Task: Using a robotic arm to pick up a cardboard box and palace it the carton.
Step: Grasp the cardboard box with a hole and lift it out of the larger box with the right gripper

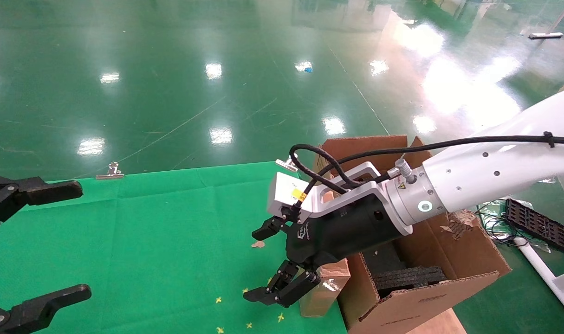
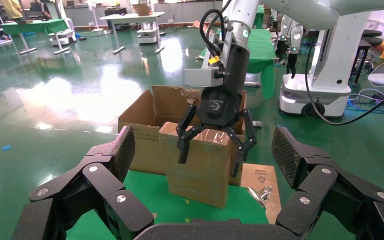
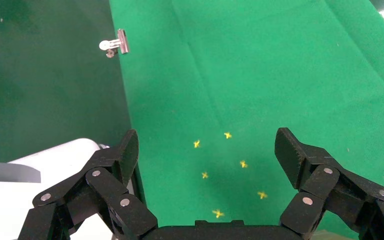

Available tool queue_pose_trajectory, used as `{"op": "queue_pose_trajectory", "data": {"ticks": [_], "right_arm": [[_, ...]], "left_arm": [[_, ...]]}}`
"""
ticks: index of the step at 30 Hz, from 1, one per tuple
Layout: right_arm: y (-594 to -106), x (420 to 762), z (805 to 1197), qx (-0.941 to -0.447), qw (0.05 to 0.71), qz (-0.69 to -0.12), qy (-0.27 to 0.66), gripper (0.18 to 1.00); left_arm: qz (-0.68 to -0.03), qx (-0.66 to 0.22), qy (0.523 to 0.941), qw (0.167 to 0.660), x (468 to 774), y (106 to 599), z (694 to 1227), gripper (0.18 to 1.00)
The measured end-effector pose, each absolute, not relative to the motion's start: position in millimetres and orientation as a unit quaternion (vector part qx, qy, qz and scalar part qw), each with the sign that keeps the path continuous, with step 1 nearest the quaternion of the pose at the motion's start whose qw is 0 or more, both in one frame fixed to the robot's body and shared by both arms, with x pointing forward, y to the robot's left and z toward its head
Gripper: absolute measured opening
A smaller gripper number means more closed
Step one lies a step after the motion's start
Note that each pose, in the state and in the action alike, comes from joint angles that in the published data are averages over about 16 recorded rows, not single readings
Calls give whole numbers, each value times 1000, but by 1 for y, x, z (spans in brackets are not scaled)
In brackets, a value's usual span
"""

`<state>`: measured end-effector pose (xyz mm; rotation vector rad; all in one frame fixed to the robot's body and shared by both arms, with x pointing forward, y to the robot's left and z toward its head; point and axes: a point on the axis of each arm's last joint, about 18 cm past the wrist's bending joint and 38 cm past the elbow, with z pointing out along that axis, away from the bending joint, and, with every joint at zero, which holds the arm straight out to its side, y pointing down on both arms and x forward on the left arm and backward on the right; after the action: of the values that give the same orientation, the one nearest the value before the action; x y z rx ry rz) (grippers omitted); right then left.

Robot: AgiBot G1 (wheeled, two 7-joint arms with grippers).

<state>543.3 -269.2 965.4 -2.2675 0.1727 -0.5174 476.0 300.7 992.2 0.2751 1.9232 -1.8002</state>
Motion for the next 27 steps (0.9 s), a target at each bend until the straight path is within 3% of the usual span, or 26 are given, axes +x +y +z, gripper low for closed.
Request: {"op": "queue_pose_trajectory", "data": {"ticks": [14, 27], "right_arm": [[-253, 569, 967, -926, 281, -241, 67, 1000], [-262, 577, 1011, -930, 186, -308, 78, 1000]], "left_arm": [[-659, 101, 704, 244, 476, 301, 992, 1001], [-659, 101, 704, 244, 476, 301, 992, 1001]]}}
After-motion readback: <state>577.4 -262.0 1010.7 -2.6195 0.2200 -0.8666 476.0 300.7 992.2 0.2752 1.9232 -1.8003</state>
